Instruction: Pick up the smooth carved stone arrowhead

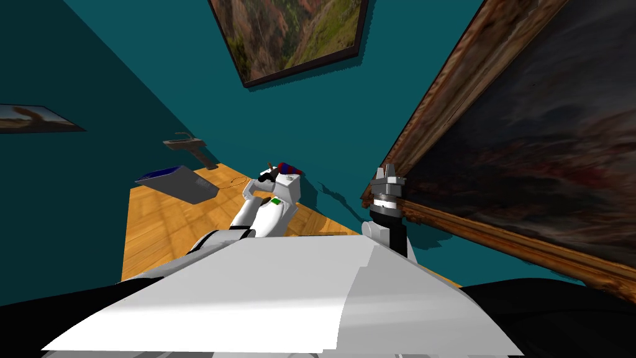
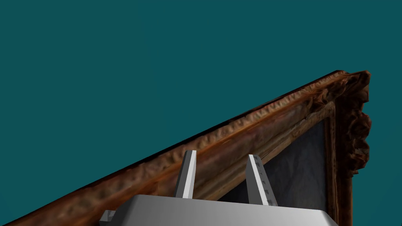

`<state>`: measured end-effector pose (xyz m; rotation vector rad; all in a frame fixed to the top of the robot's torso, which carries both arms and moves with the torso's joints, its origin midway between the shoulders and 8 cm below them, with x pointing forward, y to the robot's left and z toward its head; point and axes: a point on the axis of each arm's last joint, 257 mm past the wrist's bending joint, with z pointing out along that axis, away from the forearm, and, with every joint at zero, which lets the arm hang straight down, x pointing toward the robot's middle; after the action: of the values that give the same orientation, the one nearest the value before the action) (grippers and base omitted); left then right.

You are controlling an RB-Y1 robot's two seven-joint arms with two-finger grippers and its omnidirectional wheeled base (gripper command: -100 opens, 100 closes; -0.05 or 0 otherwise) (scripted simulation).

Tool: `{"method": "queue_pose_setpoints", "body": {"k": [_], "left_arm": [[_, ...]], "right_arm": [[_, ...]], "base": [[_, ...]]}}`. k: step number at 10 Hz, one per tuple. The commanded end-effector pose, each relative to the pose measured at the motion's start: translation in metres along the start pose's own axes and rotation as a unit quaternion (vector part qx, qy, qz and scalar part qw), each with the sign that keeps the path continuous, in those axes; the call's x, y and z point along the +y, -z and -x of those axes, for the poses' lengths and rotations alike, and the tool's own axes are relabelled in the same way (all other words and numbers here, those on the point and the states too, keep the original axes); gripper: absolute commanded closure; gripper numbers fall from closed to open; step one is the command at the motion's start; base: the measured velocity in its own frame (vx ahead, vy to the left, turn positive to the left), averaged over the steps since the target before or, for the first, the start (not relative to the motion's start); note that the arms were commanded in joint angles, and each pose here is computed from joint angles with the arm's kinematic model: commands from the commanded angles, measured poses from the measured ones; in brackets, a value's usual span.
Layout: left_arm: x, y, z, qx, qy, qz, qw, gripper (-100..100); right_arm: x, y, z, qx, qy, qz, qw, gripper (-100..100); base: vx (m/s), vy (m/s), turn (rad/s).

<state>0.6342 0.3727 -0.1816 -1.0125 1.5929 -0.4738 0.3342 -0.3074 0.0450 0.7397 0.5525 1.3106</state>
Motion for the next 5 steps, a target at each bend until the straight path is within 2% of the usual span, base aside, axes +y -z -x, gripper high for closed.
{"method": "queue_pose_setpoints", "body": {"k": [1,2,3,4,5], "left_arm": [[0.007,-0.004,-0.001,0.003,-0.001,0.012,0.9999,-100],[0.009,-0.011,0.005,0.005,-0.004,0.035,0.9994,-100],[0.017,-0.013,0.002,0.009,-0.004,0.047,0.9989,-100],[0.016,-0.019,0.006,0.01,-0.006,0.062,0.998,-100],[0.025,-0.02,0.002,0.017,-0.005,0.081,0.9966,-100]], "right_arm": [[0.0,0.0,0.0,0.0,0.0,0.0,1.0,0],[0.0,0.0,0.0,0.0,0.0,0.0,1.0,0],[0.0,0.0,0.0,0.0,0.0,0.0,1.0,0],[0.0,0.0,0.0,0.0,0.0,0.0,1.0,0],[0.0,0.0,0.0,0.0,0.0,0.0,1.0,0]], "base": [[0.0,0.0,0.0],[0.011,0.007,-0.037],[0.013,0.009,-0.026],[0.02,0.014,-0.031],[0.023,0.013,-0.022]]}}
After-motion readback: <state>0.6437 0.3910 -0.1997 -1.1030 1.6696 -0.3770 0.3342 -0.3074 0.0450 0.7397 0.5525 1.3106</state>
